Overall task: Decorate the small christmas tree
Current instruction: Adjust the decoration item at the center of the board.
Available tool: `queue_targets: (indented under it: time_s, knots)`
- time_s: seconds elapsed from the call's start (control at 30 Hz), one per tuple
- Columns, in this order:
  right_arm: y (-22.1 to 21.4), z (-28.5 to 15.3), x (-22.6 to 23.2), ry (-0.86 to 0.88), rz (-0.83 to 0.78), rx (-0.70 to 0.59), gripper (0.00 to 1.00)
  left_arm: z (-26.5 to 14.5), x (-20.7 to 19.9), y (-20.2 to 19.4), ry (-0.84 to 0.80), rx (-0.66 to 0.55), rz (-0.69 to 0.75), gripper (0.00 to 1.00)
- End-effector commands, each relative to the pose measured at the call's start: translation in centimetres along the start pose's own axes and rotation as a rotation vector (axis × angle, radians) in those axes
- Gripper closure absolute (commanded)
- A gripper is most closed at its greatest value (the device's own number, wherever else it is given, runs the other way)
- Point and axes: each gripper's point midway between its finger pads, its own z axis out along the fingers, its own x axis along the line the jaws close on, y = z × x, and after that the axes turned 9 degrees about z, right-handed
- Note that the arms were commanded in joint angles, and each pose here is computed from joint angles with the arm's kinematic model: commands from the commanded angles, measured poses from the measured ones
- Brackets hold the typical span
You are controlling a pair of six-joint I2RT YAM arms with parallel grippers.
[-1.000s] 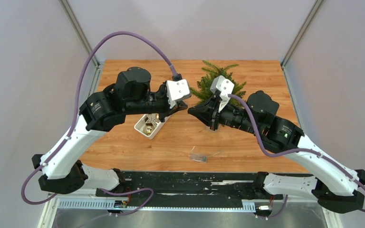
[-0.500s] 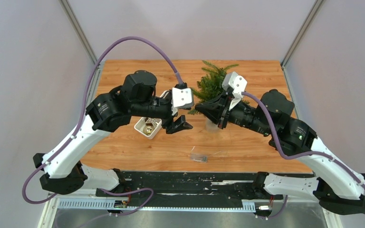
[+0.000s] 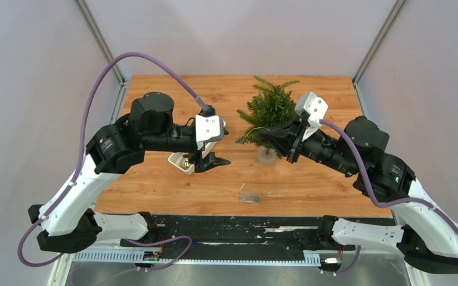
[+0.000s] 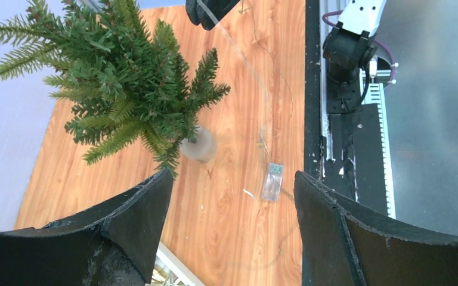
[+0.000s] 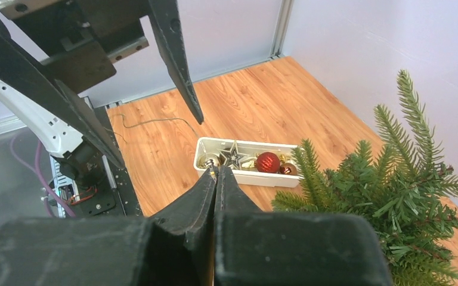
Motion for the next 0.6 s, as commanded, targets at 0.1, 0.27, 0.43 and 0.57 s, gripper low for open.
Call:
queue_targets:
  time_s: [0.1,0.27,0.43,0.57]
  knots:
    - [1.5,-1.2,-0.3,-0.022,-0.008,-0.038,1.00,-0.9,0.4,1.1,0.017,-0.021,0.035,0.21]
    - [1.9,-1.5,-0.3,-0.021,-0.006,-0.050,1.00,0.4,0.1,-0.2,-0.006,0.006,0.013,0.32]
    - [2.0,-2.0,-1.1,-0.066,-0.013,-0.057,1.00,0.6,0.8,-0.5,0.029,0.020,0.010,0.65]
    - [1.9,-2.9,-2.5,-0.145,-0.017,-0.066,1.00,-0.4,1.5,-0.4,0.085,0.028,0.016,0.90]
